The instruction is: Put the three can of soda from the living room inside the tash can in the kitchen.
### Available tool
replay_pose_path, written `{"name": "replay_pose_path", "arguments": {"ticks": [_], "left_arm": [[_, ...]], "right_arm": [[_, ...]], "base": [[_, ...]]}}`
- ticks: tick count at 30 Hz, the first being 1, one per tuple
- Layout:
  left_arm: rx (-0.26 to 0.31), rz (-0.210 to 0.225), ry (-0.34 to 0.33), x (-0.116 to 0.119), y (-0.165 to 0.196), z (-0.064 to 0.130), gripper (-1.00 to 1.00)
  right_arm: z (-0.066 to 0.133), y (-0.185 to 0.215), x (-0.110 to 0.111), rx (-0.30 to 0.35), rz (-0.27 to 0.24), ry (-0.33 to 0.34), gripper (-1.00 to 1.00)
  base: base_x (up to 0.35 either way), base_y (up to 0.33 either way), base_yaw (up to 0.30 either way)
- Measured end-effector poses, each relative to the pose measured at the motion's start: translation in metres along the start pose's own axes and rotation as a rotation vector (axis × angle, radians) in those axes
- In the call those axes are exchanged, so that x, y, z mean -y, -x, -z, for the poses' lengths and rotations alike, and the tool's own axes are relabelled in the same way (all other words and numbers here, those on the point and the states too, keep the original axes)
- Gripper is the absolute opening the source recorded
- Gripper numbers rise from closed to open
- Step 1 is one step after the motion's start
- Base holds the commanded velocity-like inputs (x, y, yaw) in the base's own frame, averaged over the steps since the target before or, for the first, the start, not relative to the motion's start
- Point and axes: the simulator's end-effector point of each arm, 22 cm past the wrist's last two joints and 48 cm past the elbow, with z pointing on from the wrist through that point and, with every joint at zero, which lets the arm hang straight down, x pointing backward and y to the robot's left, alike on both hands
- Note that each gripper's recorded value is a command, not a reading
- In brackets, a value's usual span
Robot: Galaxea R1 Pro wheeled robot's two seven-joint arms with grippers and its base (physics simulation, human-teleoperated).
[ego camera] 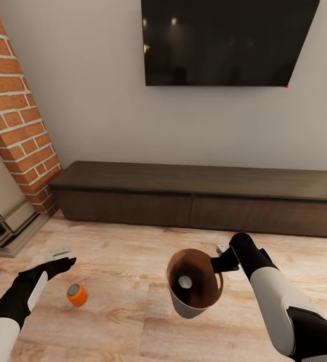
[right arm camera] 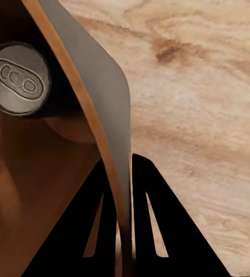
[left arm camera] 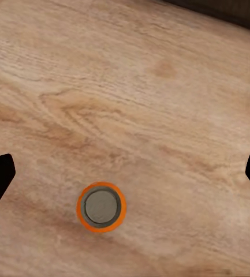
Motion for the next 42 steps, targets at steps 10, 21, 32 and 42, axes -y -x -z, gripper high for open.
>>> {"name": "replay_pose_path", "arguments": {"ticks": [10, 21, 32, 42], "left_arm": [[-0.034, 0.001, -0.043, 0.008, -0.013, -0.002, 1.00], [-0.057, 0.004, -0.104, 0.021, -0.023, -0.002, 1.00], [-0.066, 0.006, -0.115, 0.024, -0.023, 0.001, 1.00], [-0.235, 0.010, -0.102, 0.022, -0.095, -0.005, 1.00]], "right_arm": [[0.006, -0.002, 0.021, -0.005, -0.020, -0.031, -1.00], [0.014, -0.004, 0.044, -0.001, -0.035, -0.063, -1.00], [0.020, -0.002, 0.045, 0.011, -0.045, -0.058, -1.00], [0.041, 0.017, 0.061, 0.050, -0.061, -0.071, -1.00]], "base": [[0.271, 0.135, 0.000], [0.054, 0.296, -0.127], [0.001, 0.318, -0.225], [0.041, 0.193, -0.098]]}}
